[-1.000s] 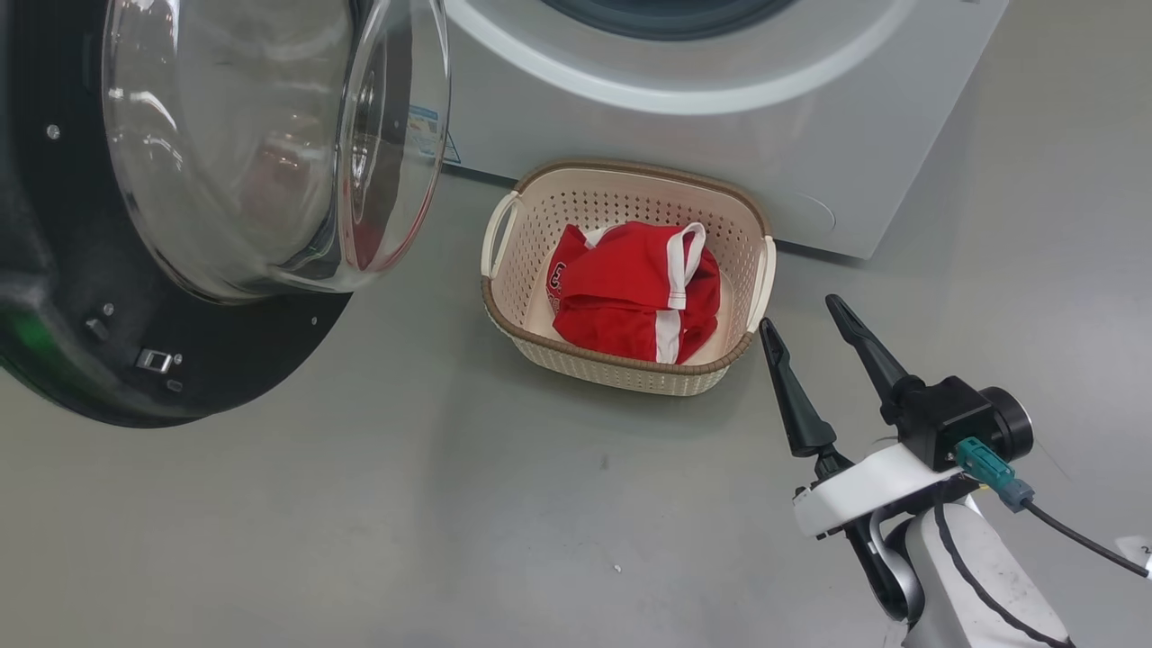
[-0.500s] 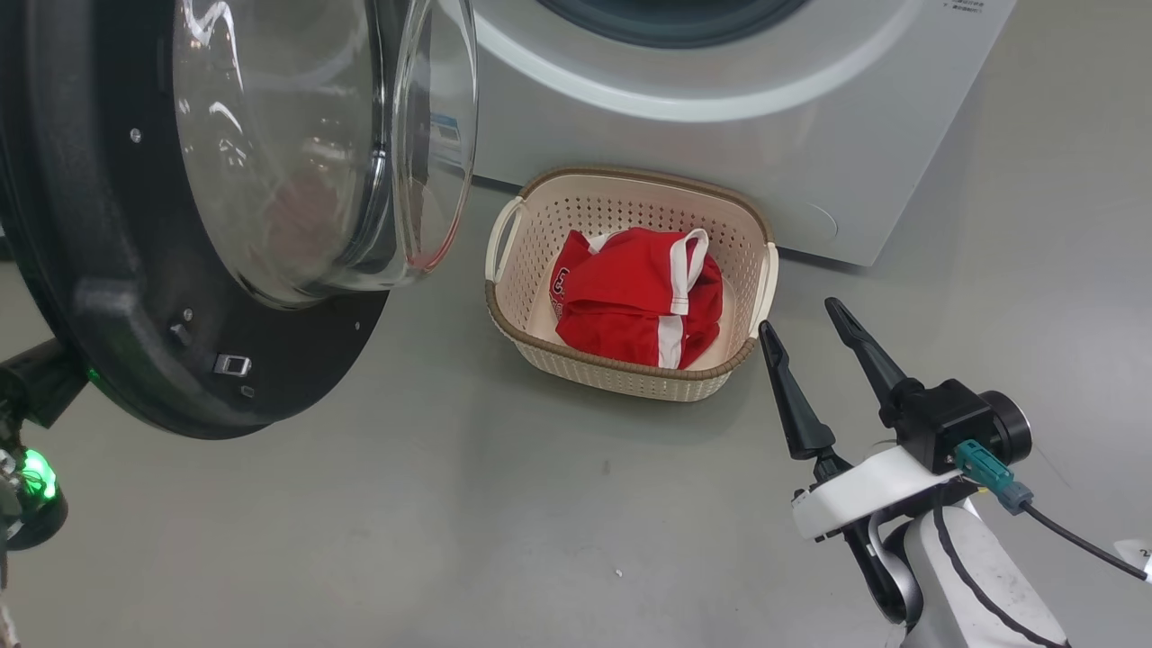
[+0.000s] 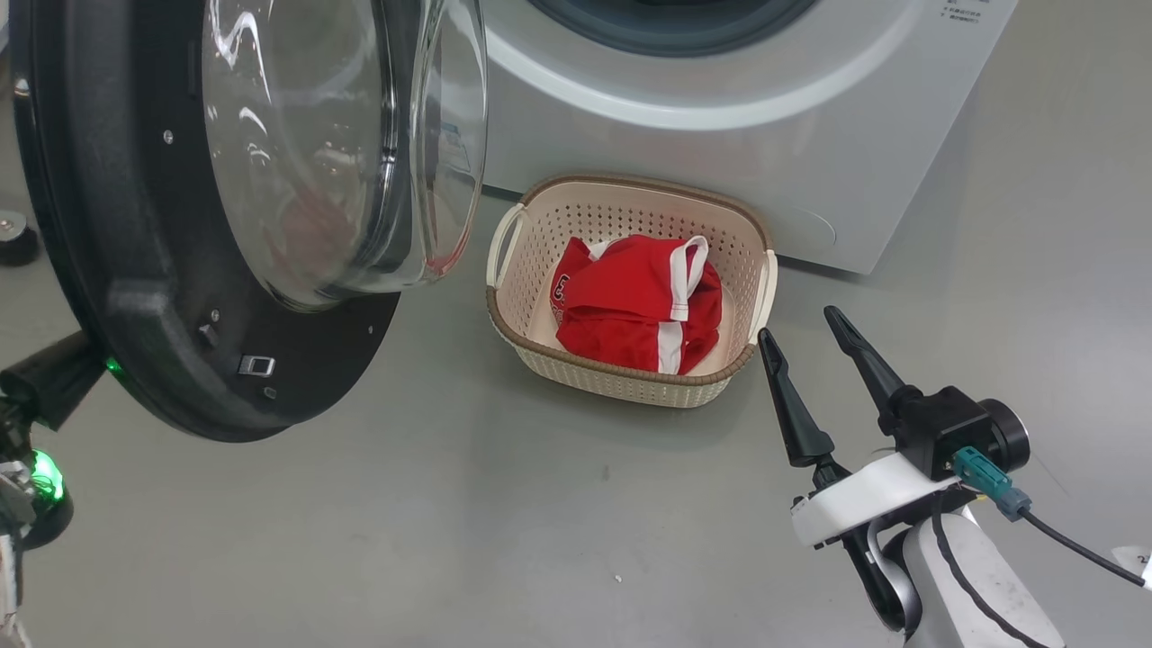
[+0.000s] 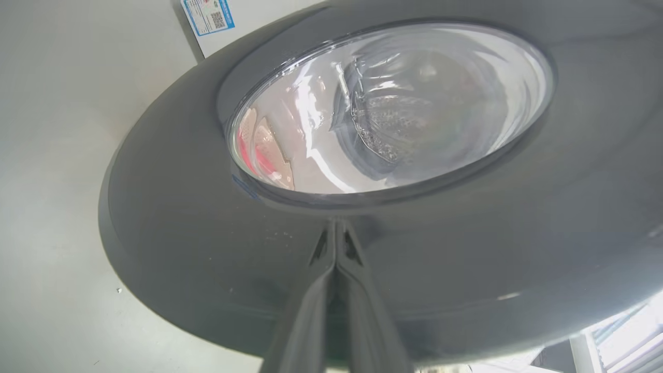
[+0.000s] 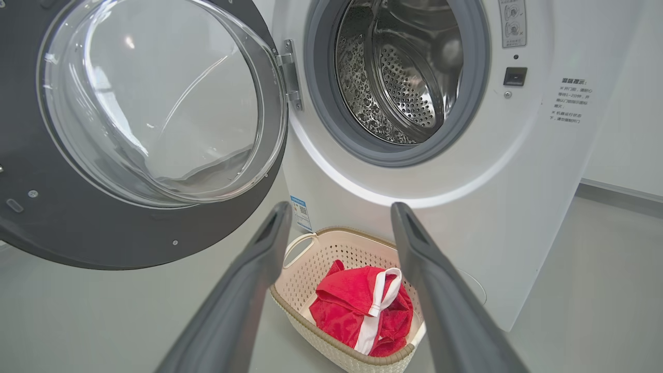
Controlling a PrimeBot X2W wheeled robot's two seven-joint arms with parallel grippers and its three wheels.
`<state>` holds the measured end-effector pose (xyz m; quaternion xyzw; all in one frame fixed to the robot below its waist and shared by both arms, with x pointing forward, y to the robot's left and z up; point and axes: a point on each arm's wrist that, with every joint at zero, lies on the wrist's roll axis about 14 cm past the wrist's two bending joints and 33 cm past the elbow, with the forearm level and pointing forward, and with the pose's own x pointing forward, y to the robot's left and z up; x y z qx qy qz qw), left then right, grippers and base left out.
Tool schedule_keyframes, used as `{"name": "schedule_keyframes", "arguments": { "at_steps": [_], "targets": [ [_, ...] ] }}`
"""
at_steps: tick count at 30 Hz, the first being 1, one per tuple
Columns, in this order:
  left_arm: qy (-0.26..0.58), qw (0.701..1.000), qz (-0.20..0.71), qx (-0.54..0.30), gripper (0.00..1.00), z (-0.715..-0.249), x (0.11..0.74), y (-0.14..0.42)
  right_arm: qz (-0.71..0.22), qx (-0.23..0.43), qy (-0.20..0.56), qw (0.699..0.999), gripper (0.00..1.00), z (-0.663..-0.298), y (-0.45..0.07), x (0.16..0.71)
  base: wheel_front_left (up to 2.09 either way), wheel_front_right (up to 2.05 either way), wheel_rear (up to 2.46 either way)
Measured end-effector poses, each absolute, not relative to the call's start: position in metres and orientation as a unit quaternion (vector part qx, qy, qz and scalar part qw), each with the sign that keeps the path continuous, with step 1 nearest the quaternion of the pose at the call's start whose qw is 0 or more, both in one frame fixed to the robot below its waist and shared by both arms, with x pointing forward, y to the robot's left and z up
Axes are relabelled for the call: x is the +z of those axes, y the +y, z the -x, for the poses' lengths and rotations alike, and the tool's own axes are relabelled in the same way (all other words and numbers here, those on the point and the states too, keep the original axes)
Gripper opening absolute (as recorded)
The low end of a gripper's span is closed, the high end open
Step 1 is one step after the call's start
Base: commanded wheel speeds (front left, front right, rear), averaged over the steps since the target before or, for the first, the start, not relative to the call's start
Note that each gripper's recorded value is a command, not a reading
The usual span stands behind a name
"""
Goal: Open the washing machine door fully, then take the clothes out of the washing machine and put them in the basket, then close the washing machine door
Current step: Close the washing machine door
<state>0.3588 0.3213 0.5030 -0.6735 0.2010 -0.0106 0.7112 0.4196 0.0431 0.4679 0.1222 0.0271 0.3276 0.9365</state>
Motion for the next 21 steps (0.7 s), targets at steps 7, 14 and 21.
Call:
{"name": "schedule_keyframes", "arguments": {
  "at_steps": [7, 14, 21],
  "targets": [
    [0.151, 0.786, 0.599, 0.025, 0.00, -0.356, 0.518, 0.344, -0.119, 0.326, 0.026, 0.938, 1.00, -0.418, 0.041, 0.470, 0.00, 0.00, 0.00],
    [0.182, 0.882, 0.419, 0.114, 0.00, -0.321, 0.500, 0.374, -0.121, 0.327, 0.020, 0.937, 1.00, -0.413, 0.040, 0.477, 0.00, 0.00, 0.00],
    [0.152, 0.915, 0.335, 0.167, 0.00, -0.303, 0.502, 0.390, -0.118, 0.326, 0.022, 0.938, 1.00, -0.406, 0.038, 0.478, 0.00, 0.00, 0.00]
  ]
}}
